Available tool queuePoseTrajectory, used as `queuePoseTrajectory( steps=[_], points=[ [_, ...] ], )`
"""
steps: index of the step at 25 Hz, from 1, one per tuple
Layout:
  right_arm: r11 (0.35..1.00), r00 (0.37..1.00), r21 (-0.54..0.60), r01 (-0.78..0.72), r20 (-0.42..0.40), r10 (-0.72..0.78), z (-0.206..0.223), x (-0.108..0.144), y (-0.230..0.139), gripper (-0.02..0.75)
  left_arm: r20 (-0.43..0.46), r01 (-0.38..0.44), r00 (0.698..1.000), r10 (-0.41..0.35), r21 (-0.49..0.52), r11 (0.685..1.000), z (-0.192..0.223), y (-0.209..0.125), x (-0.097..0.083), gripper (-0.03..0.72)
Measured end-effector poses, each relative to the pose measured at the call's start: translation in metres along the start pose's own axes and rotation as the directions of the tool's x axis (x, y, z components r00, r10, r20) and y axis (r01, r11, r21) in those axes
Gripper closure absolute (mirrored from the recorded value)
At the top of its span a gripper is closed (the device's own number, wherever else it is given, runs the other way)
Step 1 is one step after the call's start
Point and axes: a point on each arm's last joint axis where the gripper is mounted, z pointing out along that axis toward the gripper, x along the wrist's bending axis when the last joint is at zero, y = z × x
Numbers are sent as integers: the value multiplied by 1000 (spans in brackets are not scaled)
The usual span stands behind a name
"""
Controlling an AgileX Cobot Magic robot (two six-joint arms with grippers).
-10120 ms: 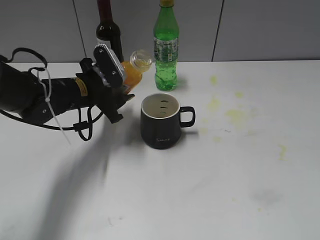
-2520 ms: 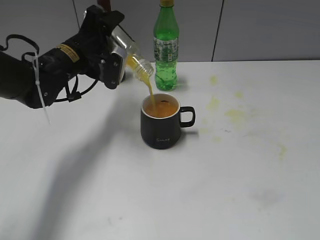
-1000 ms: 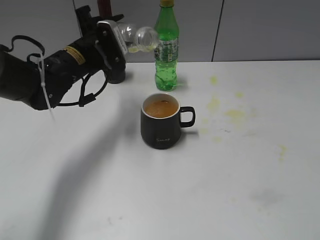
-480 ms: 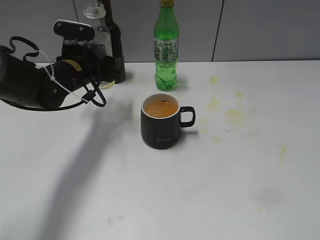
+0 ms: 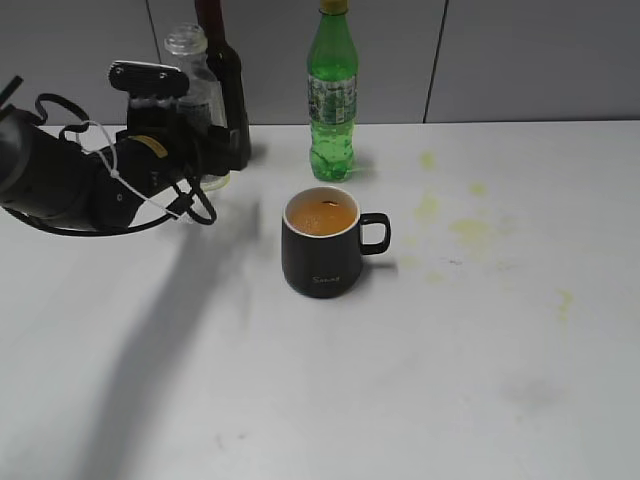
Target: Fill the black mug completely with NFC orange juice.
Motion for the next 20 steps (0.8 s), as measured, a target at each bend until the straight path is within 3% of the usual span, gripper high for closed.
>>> queuePoseTrajectory(
  steps=[6, 13, 17, 20],
  points=[
    [1000, 1000, 0, 0, 0, 0, 0, 0, 0, 146, -34, 0, 999, -1, -37, 999, 1, 3, 12, 223],
    [1000, 1000, 0, 0, 0, 0, 0, 0, 0, 146, -158, 18, 987, -28, -63, 998, -4, 10, 66, 223],
    [1000, 1000, 0, 0, 0, 0, 0, 0, 0, 146, -194, 17, 981, -23, -34, 999, 1, -8, 82, 223],
    [1000, 1000, 0, 0, 0, 0, 0, 0, 0, 146, -207, 8, 978, -13, -26, 1000, 8, -29, 82, 223]
  ],
)
